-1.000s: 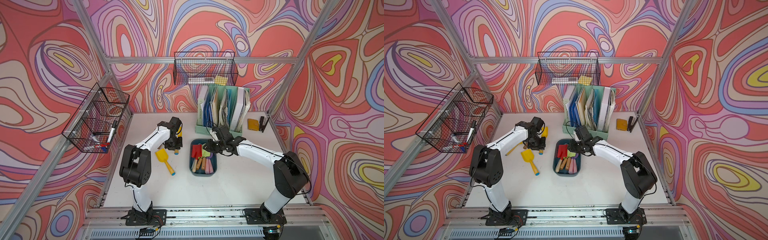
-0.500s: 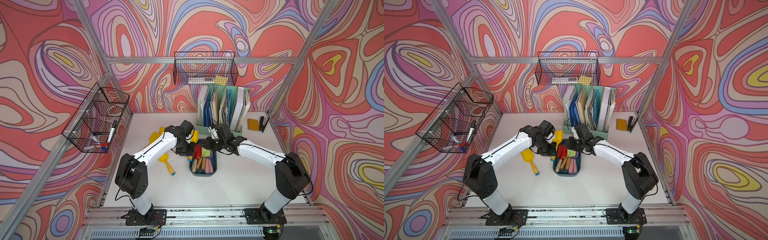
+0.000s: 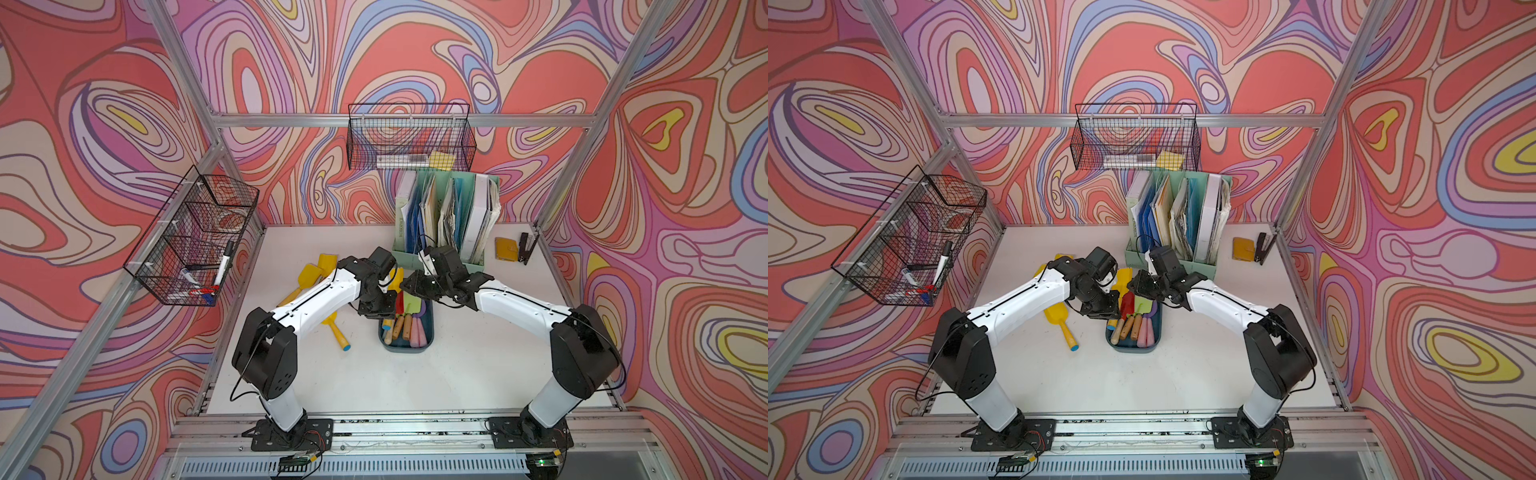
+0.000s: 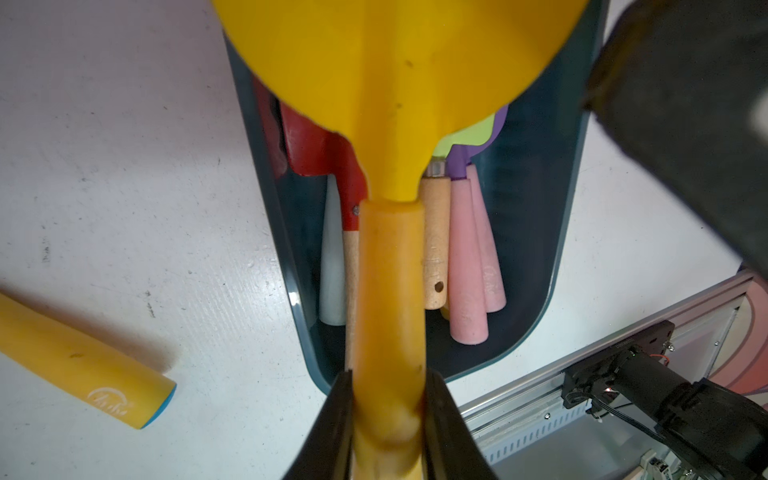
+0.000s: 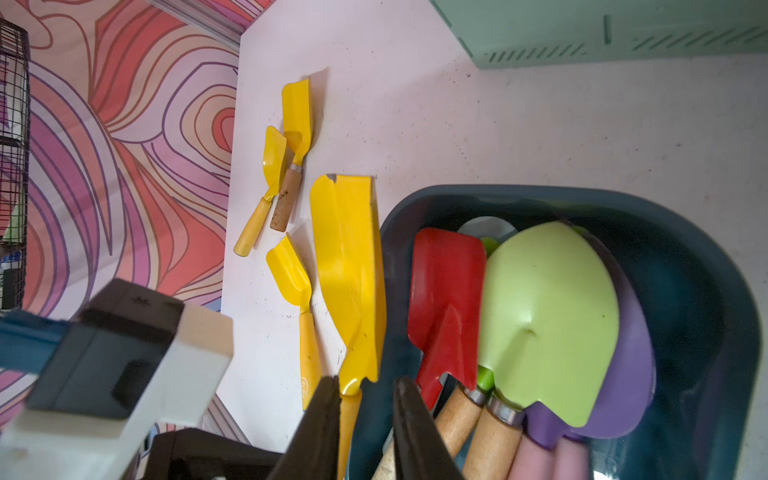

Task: Put the shovel into the storage box
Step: Place the shovel in the storage box.

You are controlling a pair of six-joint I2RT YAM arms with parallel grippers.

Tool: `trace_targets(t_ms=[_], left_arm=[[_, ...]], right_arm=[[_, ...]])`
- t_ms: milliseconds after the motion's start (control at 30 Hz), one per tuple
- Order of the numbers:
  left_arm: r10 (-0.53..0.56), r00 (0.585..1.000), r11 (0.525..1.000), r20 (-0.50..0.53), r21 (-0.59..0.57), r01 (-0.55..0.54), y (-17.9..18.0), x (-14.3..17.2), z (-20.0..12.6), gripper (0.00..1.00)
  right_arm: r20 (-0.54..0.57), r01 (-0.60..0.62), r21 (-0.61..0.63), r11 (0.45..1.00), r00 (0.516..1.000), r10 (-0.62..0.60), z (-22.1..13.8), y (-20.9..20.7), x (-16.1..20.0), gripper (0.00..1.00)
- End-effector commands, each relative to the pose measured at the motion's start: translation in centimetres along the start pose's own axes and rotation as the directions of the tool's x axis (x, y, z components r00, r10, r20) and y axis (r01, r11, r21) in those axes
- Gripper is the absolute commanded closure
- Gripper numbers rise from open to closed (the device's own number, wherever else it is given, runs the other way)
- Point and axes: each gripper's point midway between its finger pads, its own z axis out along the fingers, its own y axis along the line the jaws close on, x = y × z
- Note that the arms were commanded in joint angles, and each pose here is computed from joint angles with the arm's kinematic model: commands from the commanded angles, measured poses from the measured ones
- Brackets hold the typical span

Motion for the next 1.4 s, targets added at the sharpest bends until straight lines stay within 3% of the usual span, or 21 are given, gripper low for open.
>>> trace_targets(t_ms=[0, 733, 1033, 1133, 1200, 1300, 1367], left_arm=[[-0.002, 1.0, 1.0, 0.008, 0.01, 0.002, -0.3, 0.1, -0.1, 0.93], [0.019, 1.0, 0.999, 0.011, 0.037, -0.019, -1.7, 0.4, -1.0, 0.94], [0.022, 1.0, 0.999, 0.013, 0.036, -0.022, -1.8, 0.3, -1.0, 0.94], [0.02, 1.0, 0.999, 0.014, 0.036, -0.021, -1.8, 0.3, -1.1, 0.93], [0.024, 1.0, 0.999, 0.015, 0.037, -0.024, -1.9, 0.3, -1.1, 0.85], [0.03, 0.999, 0.999, 0.018, 0.037, -0.03, -2.0, 0.3, -1.4, 0.49], [0.033, 0.999, 0.999, 0.021, 0.038, -0.034, -2.0, 0.3, -1.6, 0.32]], right_arm=[[0.046, 0.009, -0.011, 1.0, 0.999, -0.008, -0.4, 1.2, -1.3, 0.77], [0.013, -0.005, 0.044, 0.999, 1.0, 0.004, 2.2, -0.4, -0.6, 0.82], [0.013, -0.006, 0.05, 0.999, 1.0, 0.005, 2.2, -0.6, -0.5, 1.0], [0.012, -0.007, 0.052, 0.999, 1.0, 0.006, 2.2, -0.6, -0.5, 1.0], [0.01, -0.005, 0.056, 0.998, 1.0, 0.005, 2.2, -0.7, -0.4, 1.0], [0.01, -0.006, 0.058, 0.998, 1.0, 0.005, 2.2, -0.7, -0.4, 1.0], [0.009, -0.006, 0.061, 0.998, 1.0, 0.006, 2.2, -0.8, -0.3, 1.0]])
